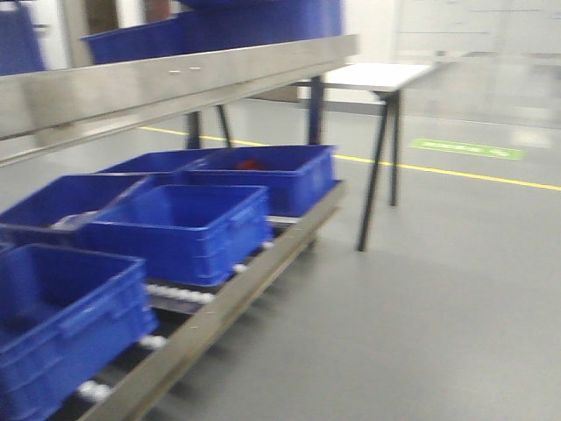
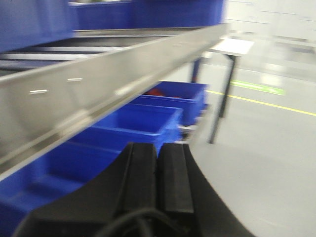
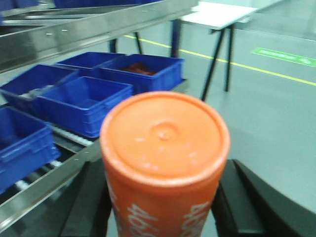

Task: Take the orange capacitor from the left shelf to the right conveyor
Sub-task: 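Turn the base away from the shelf holding the capacitor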

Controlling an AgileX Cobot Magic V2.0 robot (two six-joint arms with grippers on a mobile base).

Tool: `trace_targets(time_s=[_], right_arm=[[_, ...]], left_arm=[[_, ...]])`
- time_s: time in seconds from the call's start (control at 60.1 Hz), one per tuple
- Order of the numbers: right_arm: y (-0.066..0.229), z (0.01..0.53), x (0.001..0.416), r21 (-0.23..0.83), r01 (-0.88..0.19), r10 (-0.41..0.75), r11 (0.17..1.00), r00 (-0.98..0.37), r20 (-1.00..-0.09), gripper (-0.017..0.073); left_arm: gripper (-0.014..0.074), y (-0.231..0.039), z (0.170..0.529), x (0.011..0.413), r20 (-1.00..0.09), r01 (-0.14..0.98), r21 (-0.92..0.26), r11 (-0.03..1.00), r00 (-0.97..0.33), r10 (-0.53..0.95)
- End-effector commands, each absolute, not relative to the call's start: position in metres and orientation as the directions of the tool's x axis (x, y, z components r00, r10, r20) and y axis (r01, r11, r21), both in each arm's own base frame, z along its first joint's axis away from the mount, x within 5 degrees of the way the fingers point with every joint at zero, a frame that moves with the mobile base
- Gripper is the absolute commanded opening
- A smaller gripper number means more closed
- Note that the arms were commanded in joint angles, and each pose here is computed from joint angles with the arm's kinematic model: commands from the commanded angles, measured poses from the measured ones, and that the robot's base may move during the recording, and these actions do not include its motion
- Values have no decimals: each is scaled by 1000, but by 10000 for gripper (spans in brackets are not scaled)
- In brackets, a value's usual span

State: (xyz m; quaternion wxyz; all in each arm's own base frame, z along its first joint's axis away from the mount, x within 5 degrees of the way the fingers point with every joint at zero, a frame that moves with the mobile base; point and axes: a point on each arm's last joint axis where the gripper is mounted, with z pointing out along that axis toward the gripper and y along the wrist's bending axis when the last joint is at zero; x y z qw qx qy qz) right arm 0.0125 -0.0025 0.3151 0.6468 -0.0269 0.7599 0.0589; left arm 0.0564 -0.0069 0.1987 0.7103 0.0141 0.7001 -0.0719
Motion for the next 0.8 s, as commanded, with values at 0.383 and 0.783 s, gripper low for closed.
trace_targets(time_s=[0.383,0.783], right_arm=[[-3,331,13,34,-119,28,992,-59,-998,93],[-3,331,13,34,-119,28,992,-59,-998,93]], left_arm=[[-105,-7,209,54,-988,138,-80,987,118,-96],[-105,-7,209,54,-988,138,-80,987,118,-96]])
